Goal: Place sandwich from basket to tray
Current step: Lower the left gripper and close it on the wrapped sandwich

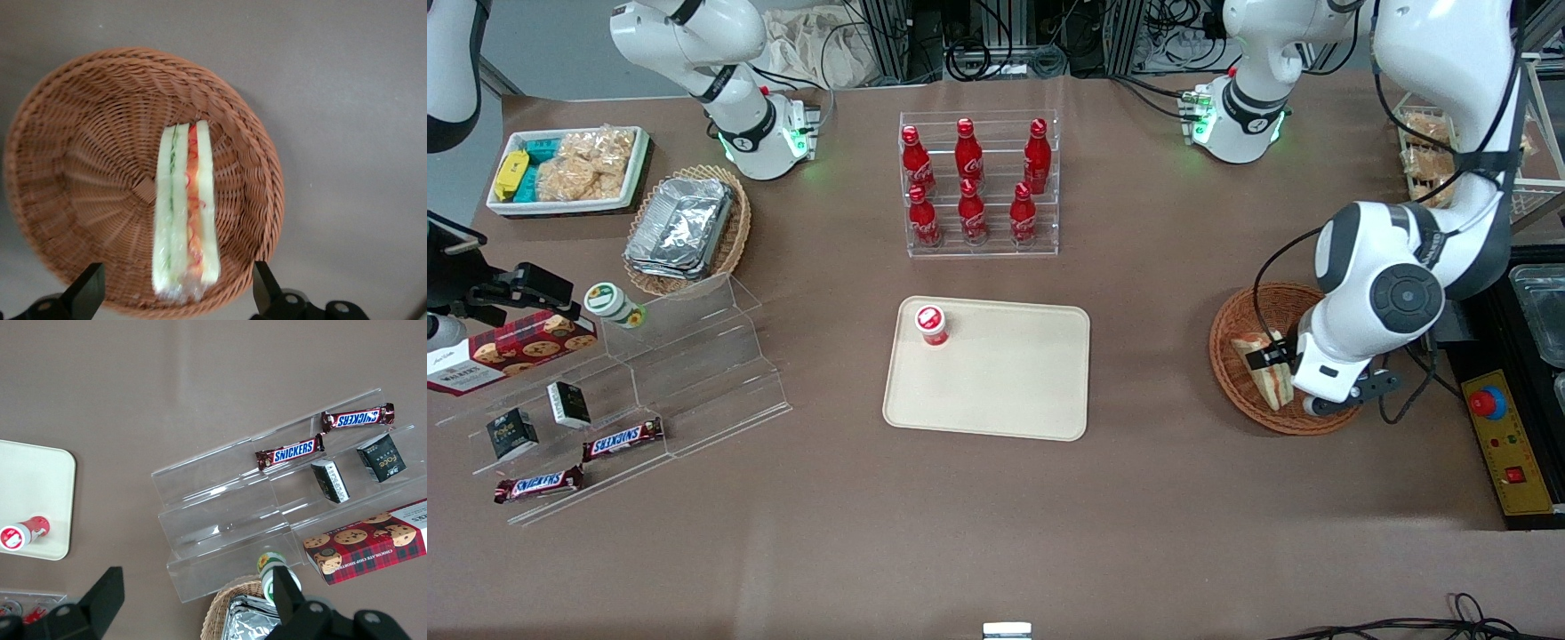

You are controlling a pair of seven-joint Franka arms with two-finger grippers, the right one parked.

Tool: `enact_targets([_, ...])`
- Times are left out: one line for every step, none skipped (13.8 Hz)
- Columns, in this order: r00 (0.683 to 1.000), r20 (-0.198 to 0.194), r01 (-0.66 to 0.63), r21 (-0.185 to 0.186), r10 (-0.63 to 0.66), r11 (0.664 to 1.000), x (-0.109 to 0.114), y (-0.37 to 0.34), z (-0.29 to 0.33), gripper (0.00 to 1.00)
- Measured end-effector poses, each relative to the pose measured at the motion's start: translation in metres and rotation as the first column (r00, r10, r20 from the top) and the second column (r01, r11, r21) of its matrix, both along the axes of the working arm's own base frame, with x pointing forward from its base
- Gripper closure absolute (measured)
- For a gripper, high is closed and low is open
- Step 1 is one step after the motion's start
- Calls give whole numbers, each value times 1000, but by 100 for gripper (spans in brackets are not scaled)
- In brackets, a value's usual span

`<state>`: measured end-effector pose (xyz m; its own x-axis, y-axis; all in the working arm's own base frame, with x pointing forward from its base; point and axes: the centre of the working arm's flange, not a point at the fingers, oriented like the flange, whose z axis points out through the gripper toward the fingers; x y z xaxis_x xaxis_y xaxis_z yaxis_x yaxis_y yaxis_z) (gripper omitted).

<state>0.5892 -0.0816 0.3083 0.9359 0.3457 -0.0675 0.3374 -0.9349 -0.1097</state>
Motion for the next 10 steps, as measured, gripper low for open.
enact_targets([1000, 9, -6, -4, 6, 1000, -1, 0, -13, 0])
enact_targets([1000, 17, -8, -8, 8, 1000, -4, -1, -25, 0])
enact_targets([1000, 22, -7, -10, 7, 1000, -7, -1, -36, 0])
enact_targets([1000, 25, -2, -9, 2, 1000, -11, 0, -45, 0])
enact_targets([1000, 22, 2, -3, -2, 1000, -14, 1, -51, 0])
enact_targets([1000, 17, 4, -1, -4, 1000, -16, 2, -55, 1])
enact_targets([1000, 14, 3, 0, -3, 1000, -18, 3, -57, 6])
enact_targets([1000, 13, 3, 1, -3, 1000, -18, 3, -57, 15])
enact_targets([1000, 13, 4, 1, -4, 1000, -18, 3, -57, 29])
enact_targets([1000, 13, 4, 1, -4, 1000, -18, 3, -57, 38])
